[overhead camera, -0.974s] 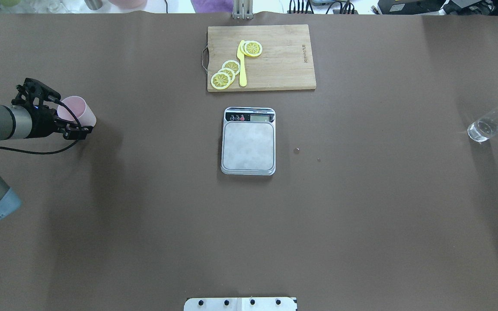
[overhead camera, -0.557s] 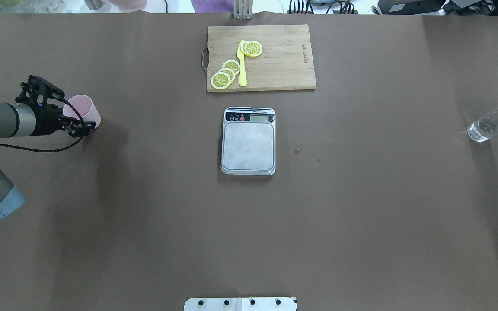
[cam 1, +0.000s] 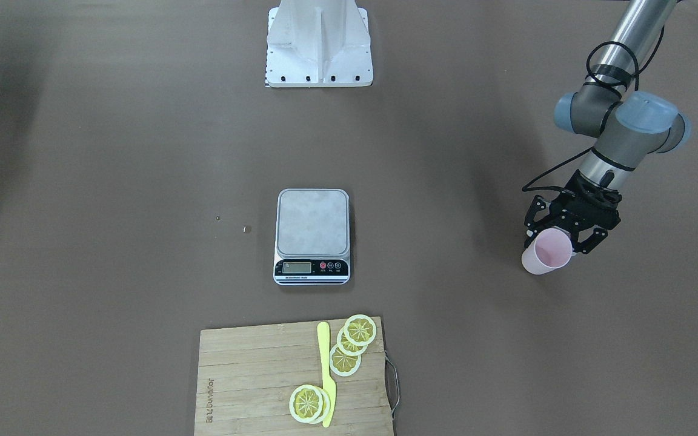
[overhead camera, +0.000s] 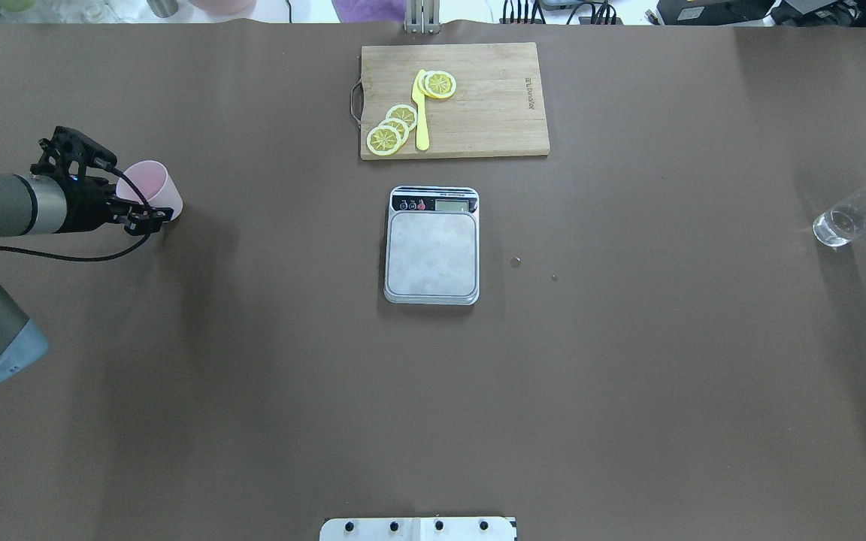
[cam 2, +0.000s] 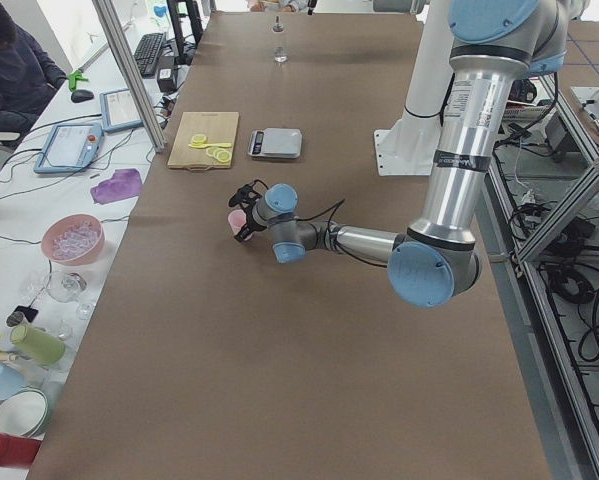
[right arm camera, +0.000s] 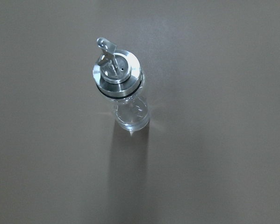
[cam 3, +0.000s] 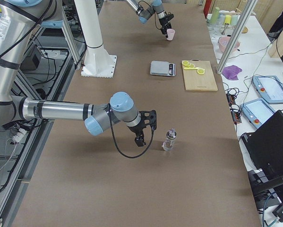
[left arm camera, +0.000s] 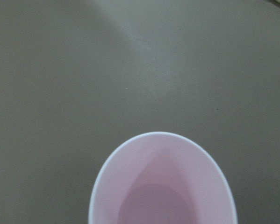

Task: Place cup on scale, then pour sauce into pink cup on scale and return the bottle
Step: 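Carry the pink cup with the left gripper over the kitchen scale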

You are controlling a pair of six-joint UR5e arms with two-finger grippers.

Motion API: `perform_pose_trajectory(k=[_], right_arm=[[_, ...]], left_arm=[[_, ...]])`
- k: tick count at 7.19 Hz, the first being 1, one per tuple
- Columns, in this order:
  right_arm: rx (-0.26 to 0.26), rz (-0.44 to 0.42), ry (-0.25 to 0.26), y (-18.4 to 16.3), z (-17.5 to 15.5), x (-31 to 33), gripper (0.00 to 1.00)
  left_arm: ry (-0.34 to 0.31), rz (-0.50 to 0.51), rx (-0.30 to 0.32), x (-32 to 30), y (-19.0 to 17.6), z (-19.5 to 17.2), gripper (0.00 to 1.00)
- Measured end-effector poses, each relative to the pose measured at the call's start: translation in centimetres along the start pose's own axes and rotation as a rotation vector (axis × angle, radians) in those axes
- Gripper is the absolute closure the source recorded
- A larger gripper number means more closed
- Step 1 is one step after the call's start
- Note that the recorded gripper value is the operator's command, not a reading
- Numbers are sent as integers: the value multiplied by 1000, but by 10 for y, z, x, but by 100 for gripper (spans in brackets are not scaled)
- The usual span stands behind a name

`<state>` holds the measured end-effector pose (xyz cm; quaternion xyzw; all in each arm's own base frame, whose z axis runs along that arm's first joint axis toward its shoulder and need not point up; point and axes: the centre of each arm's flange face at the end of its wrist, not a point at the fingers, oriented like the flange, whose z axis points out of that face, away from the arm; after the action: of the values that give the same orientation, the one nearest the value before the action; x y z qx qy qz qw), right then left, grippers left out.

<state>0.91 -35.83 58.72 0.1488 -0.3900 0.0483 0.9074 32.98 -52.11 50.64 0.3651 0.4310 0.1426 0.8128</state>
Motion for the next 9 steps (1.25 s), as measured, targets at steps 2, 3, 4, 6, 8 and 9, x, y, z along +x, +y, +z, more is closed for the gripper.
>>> perform_pose_trajectory(k=[2, 3, 4, 6, 8, 9], right_arm=[[0, 0, 0, 0, 0, 0, 0], [0, 0, 0, 0, 0, 0, 0], [-1, 1, 1, 0, 1, 1, 0], [-3, 3, 3, 0, 2, 2, 0], [-4, 5, 6, 1, 3, 3, 0], [-3, 7, 12, 1, 4, 5, 0]], left_arm=[[54, 21, 43, 31, -42, 5, 88], [99, 40, 57, 58, -58, 10, 89], [149, 63, 66, 94, -72, 18, 95], [202, 91, 69, 172, -104, 32, 95], [191, 101, 49, 242, -134, 31, 95], [178, 108, 43, 276, -146, 32, 96]])
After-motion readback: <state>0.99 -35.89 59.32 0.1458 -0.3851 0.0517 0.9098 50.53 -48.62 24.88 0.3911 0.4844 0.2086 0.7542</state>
